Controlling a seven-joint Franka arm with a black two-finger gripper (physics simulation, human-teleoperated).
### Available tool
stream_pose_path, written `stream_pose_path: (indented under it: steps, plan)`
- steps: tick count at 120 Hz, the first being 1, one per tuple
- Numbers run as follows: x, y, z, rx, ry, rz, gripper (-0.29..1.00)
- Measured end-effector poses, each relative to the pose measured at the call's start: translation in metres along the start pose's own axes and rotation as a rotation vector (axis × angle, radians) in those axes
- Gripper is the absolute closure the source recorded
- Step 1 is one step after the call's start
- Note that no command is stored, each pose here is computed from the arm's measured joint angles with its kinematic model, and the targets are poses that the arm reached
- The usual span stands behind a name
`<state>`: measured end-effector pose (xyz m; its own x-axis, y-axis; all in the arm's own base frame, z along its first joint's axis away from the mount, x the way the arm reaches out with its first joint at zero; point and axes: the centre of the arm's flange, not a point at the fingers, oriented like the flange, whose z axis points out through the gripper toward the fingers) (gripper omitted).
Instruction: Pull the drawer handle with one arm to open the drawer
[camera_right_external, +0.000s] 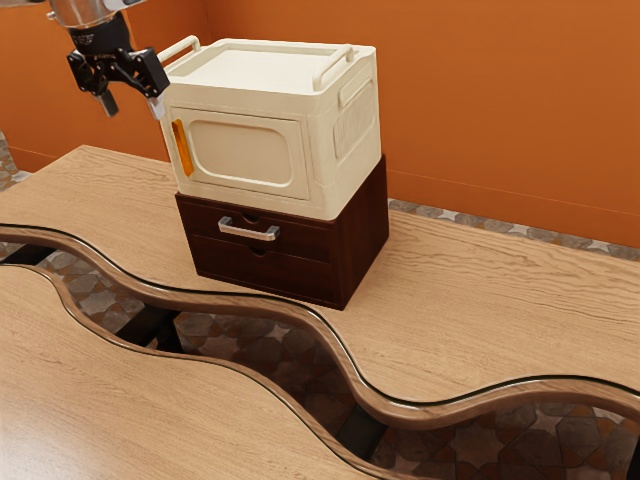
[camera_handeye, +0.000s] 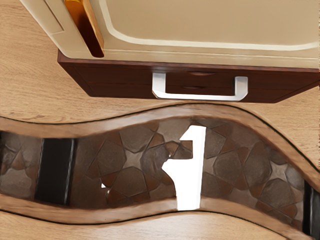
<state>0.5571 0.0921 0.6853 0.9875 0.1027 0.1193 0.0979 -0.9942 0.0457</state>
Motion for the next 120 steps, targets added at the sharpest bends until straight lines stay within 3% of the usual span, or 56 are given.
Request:
stream_pose_path:
  steps: [23,38,55,71,93,104,110,120]
  plan:
    - [-0.001,-0.002,-0.003,-0.006,0.006,-0.005,0.0]
    - [-0.059,0.005,-0.152,0.044,0.259,0.094,0.0]
    - [-0.092,0.022,-0.192,0.096,0.316,0.441,0.0]
    - [-0.089,0.019,-0.181,0.11,0.285,0.698,0.0]
    - [-0.054,0.005,-0.114,0.054,0.157,0.957,0.0]
    - [-0.111,0.007,-0.102,0.055,0.14,1.058,0.0]
    - [-0.138,-0.019,-0.07,0.03,0.145,1.062,0.0]
    - [-0.144,-0.043,-0.014,0.018,0.171,1.098,0.0]
